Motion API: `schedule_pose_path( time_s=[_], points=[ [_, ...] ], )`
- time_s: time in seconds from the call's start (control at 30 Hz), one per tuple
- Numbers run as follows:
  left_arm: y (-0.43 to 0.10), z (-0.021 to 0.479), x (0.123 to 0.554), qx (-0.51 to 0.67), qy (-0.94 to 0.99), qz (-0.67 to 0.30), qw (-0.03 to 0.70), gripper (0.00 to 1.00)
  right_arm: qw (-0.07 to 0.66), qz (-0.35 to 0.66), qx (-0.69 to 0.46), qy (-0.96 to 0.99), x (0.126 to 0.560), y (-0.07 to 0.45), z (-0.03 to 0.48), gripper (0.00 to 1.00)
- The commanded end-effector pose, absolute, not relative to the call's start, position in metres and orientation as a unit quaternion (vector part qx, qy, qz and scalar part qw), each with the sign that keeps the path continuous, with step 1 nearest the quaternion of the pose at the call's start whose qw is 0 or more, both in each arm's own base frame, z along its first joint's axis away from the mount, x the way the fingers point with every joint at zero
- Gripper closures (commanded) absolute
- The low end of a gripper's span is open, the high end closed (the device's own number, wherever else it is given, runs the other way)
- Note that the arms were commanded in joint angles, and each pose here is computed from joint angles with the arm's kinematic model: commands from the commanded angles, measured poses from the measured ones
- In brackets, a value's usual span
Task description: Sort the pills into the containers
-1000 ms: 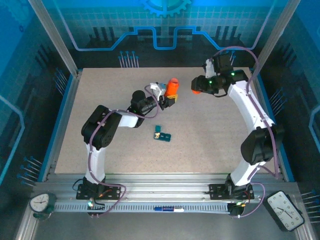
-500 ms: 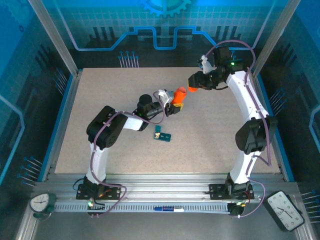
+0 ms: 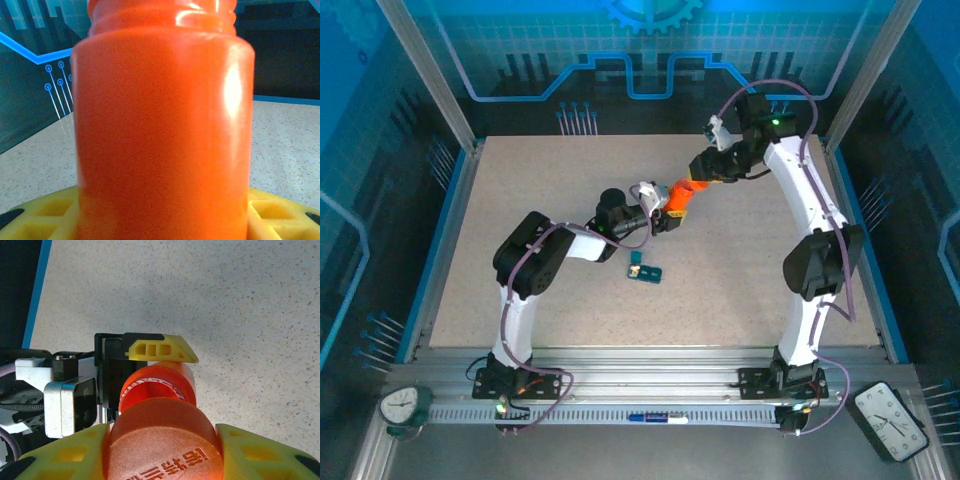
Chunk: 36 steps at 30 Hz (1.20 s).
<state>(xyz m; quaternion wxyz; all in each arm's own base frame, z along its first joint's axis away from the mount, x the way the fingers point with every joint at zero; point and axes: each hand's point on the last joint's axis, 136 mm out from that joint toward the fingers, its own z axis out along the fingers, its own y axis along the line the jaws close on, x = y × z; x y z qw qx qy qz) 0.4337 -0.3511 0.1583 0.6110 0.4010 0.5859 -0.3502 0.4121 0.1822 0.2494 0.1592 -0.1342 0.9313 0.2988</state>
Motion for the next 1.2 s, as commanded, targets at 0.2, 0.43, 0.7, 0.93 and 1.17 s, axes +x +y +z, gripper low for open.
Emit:
schedule_pose_path(
  time_s=[0.2, 0.43, 0.7, 0.93, 1.17],
  points=[
    [-0.360, 0.167, 0.427, 0.430, 0.559, -0.354, 0.614, 1.00, 0.124, 0.304, -0.159, 0.931, 0.405, 0.201, 0.236, 0.56],
    [-0.362, 0.165, 0.423, 0.438, 0.556, -0.354, 0.611, 1.00, 0.111, 0.299, -0.169, 0.933, 0.403, 0.208, 0.229, 0.56],
    [-0.363, 0.165, 0.419, 0.450, 0.551, -0.356, 0.606, 1.00, 0.099, 0.280, -0.178, 0.938, 0.404, 0.207, 0.222, 0.56],
    [-0.366, 0.166, 0.415, 0.461, 0.544, -0.364, 0.599, 1.00, 0.083, 0.250, -0.198, 0.944, 0.406, 0.201, 0.213, 0.55],
    [-0.367, 0.171, 0.413, 0.458, 0.540, -0.371, 0.601, 1.00, 0.060, 0.258, -0.203, 0.943, 0.400, 0.210, 0.200, 0.56]
  ],
)
